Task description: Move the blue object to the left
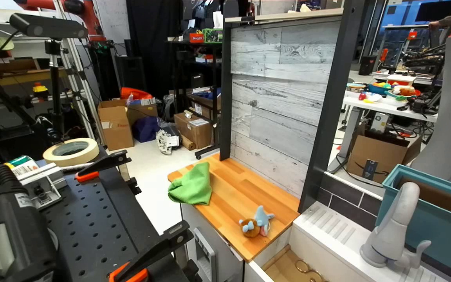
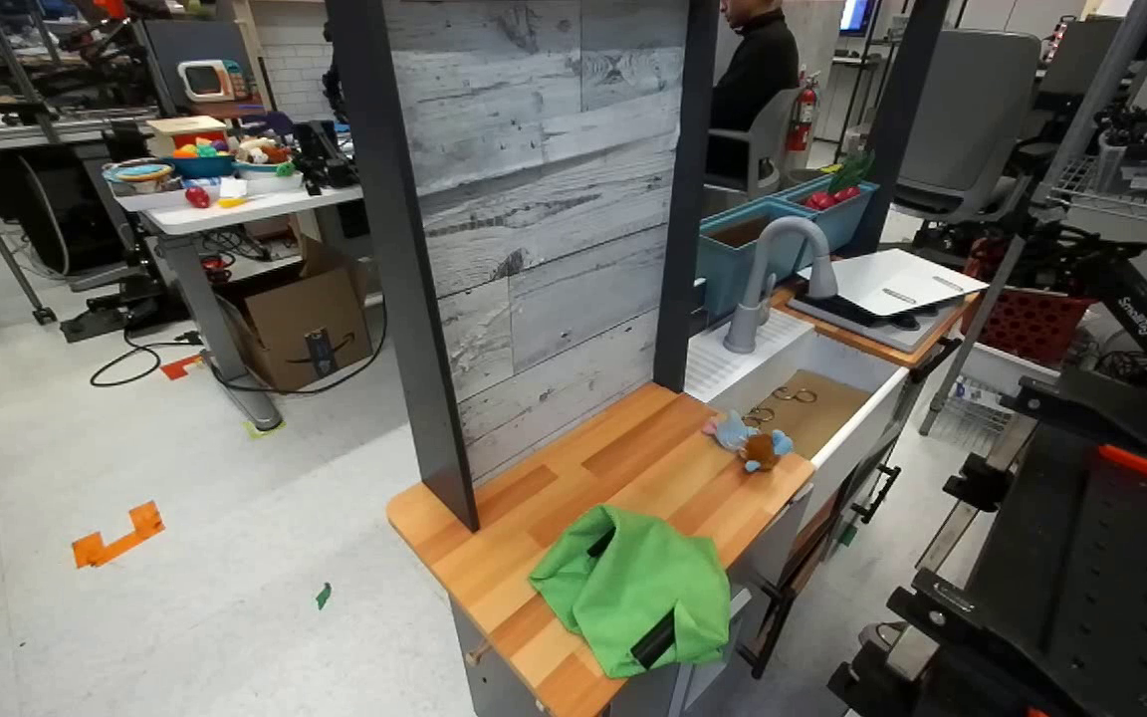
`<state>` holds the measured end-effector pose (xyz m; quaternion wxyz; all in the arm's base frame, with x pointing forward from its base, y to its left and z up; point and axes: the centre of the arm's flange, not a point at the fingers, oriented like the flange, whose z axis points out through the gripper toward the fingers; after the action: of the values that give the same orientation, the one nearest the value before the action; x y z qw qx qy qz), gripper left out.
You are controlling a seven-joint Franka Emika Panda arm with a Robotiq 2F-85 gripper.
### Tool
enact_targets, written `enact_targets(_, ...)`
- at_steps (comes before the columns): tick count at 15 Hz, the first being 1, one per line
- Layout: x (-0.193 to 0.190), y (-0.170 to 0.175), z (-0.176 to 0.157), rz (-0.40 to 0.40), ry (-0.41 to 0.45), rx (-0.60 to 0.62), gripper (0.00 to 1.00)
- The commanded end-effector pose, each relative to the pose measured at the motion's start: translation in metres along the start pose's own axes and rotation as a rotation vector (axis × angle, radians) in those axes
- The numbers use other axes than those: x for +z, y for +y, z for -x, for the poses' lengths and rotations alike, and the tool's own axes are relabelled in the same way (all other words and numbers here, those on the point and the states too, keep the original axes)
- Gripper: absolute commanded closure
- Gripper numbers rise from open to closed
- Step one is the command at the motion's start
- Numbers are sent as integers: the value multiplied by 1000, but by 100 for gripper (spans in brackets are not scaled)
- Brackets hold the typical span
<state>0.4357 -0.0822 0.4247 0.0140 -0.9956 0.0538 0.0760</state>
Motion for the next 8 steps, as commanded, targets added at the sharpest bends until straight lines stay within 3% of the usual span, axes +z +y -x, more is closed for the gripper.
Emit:
enact_targets(1,25,-8,-16,24,14,5,0)
enact_targets(8,122,-25,-85,68,146,-18,0)
